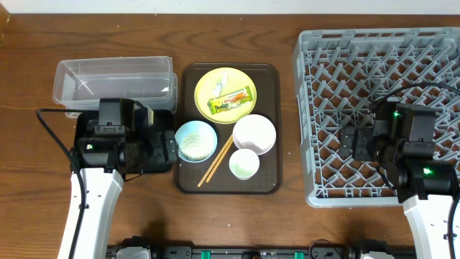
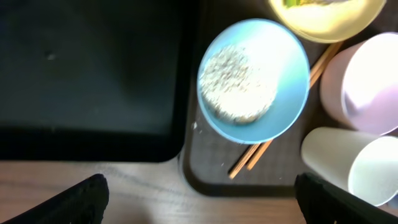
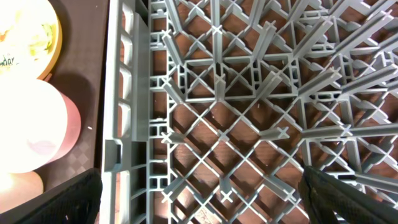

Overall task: Sort waste into correct bins and load items into the dishwasher rack
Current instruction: 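Reach left gripper to yellow plate and grasp green Pandan wrapper, then carry wrapper with left gripper and drop it into clear bin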

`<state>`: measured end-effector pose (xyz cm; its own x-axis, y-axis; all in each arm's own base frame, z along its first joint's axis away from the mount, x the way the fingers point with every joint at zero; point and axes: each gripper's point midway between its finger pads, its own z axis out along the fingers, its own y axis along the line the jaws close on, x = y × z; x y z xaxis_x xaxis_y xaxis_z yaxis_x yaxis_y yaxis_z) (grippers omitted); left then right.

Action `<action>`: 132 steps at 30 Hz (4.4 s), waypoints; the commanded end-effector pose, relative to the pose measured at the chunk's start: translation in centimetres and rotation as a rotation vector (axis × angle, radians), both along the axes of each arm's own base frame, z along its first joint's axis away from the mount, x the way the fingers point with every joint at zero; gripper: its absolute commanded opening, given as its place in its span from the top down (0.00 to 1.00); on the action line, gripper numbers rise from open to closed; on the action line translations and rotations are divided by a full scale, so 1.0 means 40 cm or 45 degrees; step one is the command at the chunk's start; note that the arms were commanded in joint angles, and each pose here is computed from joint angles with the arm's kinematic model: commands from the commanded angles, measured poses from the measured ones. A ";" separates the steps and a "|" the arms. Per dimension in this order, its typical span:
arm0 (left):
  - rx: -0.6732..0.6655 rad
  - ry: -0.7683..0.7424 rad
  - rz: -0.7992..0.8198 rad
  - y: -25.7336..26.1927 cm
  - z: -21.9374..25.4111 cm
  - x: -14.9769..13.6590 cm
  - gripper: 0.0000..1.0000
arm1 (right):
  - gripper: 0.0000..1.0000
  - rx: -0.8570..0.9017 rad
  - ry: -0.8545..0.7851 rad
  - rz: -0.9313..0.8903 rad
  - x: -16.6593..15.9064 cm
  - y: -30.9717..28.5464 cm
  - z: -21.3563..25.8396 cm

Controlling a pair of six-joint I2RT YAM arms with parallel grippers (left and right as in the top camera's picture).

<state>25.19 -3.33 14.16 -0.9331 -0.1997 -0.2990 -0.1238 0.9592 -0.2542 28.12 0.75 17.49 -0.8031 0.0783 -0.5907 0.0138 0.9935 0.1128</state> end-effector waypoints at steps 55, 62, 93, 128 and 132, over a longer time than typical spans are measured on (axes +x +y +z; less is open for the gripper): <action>0.207 -0.054 -0.702 -0.339 -0.307 0.413 0.31 | 0.01 0.019 -0.037 -0.020 0.013 -0.006 0.026; 0.217 -0.094 -0.697 -0.343 -0.303 0.430 0.28 | 0.01 0.019 -0.031 -0.020 0.010 -0.006 0.025; 0.256 -0.034 -0.631 -0.328 -0.356 0.428 0.74 | 0.01 0.019 -0.023 -0.020 0.007 -0.006 0.022; 0.261 -0.239 0.284 0.172 -0.026 0.491 0.94 | 0.01 0.019 -0.023 -0.020 0.007 -0.006 0.022; 0.126 -0.200 0.622 0.222 -0.048 0.494 0.88 | 0.01 0.019 -0.023 -0.020 0.007 -0.006 0.022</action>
<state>44.99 4.57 13.46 -0.7737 -0.3599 -0.5213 -0.3472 0.9293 -0.1263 28.09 0.82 17.53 -0.8041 0.0787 -0.5893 0.0118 0.9931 0.1164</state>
